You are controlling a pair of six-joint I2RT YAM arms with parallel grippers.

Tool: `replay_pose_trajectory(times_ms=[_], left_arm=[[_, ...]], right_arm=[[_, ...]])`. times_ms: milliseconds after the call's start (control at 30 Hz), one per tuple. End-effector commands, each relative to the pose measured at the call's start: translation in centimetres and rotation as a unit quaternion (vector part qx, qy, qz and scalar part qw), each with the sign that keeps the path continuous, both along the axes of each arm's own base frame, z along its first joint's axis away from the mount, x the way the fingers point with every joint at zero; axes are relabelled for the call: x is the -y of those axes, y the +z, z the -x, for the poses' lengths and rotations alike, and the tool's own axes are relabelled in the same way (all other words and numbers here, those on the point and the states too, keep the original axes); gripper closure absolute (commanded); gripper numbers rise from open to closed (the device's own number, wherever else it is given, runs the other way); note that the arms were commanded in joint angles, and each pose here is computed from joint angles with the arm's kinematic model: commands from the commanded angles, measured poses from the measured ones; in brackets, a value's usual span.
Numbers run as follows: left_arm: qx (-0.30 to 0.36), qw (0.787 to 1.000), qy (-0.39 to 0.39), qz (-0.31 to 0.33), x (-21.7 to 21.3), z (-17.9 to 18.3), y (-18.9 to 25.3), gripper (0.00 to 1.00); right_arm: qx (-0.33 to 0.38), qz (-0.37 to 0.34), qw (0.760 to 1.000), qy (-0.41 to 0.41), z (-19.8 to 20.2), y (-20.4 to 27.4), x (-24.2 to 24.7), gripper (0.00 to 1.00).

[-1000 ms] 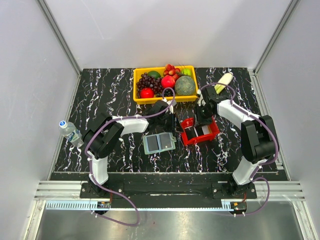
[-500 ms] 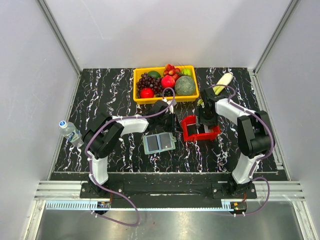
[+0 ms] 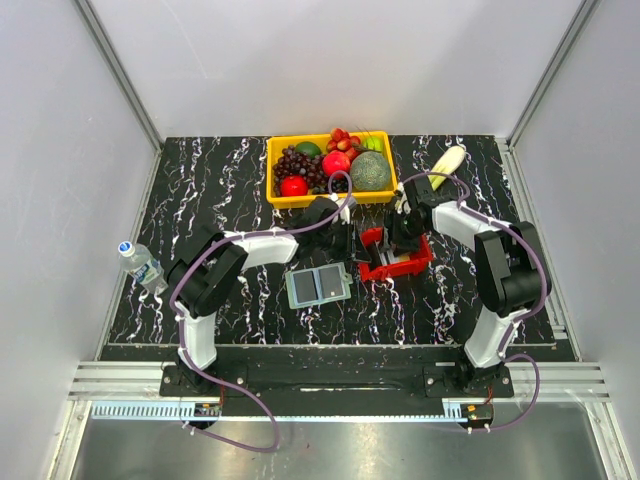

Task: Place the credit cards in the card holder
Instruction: Pick up the credit card from the storage box.

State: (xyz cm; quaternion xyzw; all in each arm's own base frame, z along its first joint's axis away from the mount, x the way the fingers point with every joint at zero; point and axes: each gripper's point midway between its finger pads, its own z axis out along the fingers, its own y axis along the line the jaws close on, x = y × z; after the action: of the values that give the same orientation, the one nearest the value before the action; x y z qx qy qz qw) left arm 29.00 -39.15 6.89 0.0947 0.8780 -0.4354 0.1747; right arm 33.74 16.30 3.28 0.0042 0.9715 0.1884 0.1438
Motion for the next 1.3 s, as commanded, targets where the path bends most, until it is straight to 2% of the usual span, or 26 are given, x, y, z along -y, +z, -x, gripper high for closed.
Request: replay_pose_trajectory(times_ms=[0, 100, 233, 300, 500, 667, 800, 867, 1000, 1100, 1267], left_arm=[[0.024, 0.999, -0.020, 0.039, 1.9, -0.2, 1.8, 0.76], [0.024, 0.999, -0.019, 0.038, 1.6, 0.1, 1.8, 0.77], [0.020, 0.999, -0.017, 0.033, 1.2, 0.3, 1.3, 0.77], [0.021, 0.999, -0.016, 0.033, 1.1, 0.4, 1.4, 0.77], [0.018, 0.999, -0.014, 0.030, 1.0, 0.5, 1.1, 0.77], [0.032, 0.999, -0.001, 0.030, 0.7, 0.2, 1.7, 0.78], [0.052, 0.998, 0.016, 0.015, -0.3, -0.2, 2.4, 0.78], [0.060, 0.998, 0.024, 0.004, -0.8, -0.4, 2.5, 0.75], [0.065, 0.997, 0.048, -0.019, -2.1, -1.1, 2.1, 0.67], [0.048, 0.997, 0.054, -0.029, -2.7, -1.4, 1.1, 0.64], [0.028, 0.998, 0.043, -0.028, -2.1, -1.5, -0.1, 0.62]], right_arm=[[0.013, -0.092, 0.996, 0.012, 0.2, 2.5, -3.2, 0.42], [0.026, -0.095, 0.995, 0.014, 0.0, 3.2, -3.3, 0.45], [0.039, -0.097, 0.994, 0.011, -0.3, 3.9, -3.1, 0.55], [0.044, -0.100, 0.994, 0.014, -0.2, 4.2, -3.3, 0.66], [0.053, -0.115, 0.992, 0.027, -0.1, 5.1, -3.7, 0.83], [0.050, -0.137, 0.988, 0.039, 0.1, 5.5, -4.4, 0.85], [0.053, -0.132, 0.989, 0.031, -0.2, 5.3, -4.2, 0.84], [0.060, -0.109, 0.992, 0.013, -0.5, 5.0, -3.4, 0.75], [0.065, -0.057, 0.996, -0.029, -1.2, 4.2, -1.2, 0.52], [0.040, -0.056, 0.998, -0.009, -0.9, 3.2, -1.4, 0.47], [0.000, -0.067, 0.998, 0.014, 0.0, 1.3, -2.1, 0.46]])
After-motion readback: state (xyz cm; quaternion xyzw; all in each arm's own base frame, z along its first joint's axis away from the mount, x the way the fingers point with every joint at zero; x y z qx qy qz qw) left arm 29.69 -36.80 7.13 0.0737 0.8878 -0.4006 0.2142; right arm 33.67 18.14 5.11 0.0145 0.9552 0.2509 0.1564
